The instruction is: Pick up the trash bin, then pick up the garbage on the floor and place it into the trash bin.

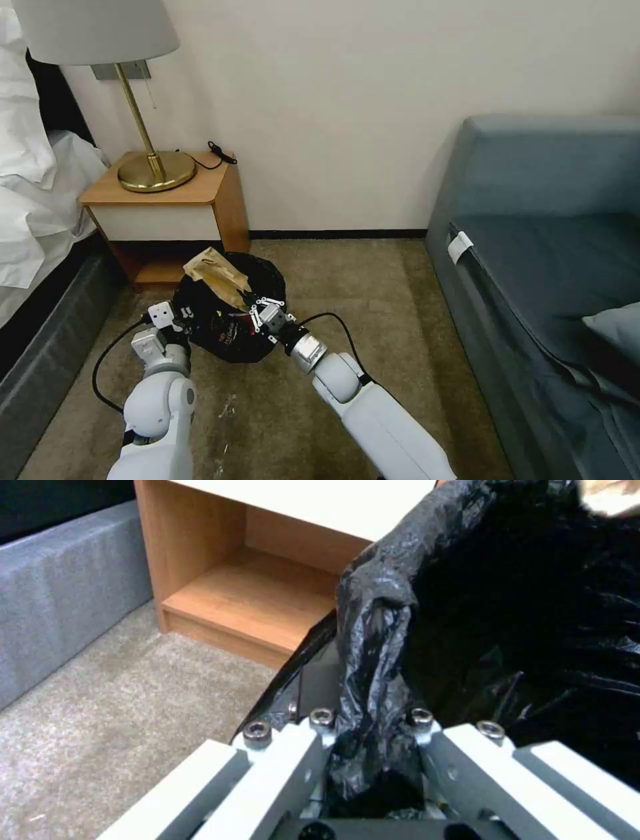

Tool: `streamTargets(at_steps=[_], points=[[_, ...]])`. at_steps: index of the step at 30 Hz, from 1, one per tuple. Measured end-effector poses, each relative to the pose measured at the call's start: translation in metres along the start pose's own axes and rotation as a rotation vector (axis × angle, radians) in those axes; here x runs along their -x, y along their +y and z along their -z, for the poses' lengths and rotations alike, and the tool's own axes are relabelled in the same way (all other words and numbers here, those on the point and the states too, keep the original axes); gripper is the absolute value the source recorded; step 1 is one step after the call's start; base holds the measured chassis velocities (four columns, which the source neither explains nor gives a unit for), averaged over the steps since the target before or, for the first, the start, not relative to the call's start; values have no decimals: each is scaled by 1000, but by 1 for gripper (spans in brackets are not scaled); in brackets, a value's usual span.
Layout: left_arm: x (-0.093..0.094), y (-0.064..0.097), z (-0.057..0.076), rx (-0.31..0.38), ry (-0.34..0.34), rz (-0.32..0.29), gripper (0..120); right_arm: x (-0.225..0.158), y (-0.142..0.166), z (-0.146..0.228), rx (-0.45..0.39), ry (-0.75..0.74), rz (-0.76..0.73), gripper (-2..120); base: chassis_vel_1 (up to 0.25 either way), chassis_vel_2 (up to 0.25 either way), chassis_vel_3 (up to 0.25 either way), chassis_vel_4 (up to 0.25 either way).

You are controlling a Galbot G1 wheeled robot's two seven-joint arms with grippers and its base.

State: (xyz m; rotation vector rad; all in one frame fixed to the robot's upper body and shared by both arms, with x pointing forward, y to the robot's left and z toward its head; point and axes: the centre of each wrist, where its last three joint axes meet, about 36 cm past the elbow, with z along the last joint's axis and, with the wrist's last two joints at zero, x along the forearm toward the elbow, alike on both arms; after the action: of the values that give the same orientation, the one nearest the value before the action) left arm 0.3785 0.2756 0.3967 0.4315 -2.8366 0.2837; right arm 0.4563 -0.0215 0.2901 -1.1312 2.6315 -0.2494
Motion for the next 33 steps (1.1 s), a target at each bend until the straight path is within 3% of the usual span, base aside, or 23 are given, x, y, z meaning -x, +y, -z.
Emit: streamTargets(at_steps=[6,8,14,16,17,22,33], points=[[0,0,0,0,0,2,2,0,0,0,1,10,-11,23,0,0,0,0],[0,-1,0,2,1,3,2,1,1,0,3,9,-13,36,0,0,0,0],[1,-1,1,2,-1,5,2,2,1,1,11,8,-16,52,0,0,0,0],[1,-1,1,3,0,6,2,3,0,2,11,4,-16,65,0,0,0,0],[1,-1,1,3,0,6,2,3,0,2,11,4,-16,65,0,0,0,0],[0,-1,1,4,0,7,2,8,-4,12,12,-25,-22,87,0,0,0,0],[0,1,2,6,-1,5,2,0,-45,42,21,-64,-138,93,0,0,0,0]])
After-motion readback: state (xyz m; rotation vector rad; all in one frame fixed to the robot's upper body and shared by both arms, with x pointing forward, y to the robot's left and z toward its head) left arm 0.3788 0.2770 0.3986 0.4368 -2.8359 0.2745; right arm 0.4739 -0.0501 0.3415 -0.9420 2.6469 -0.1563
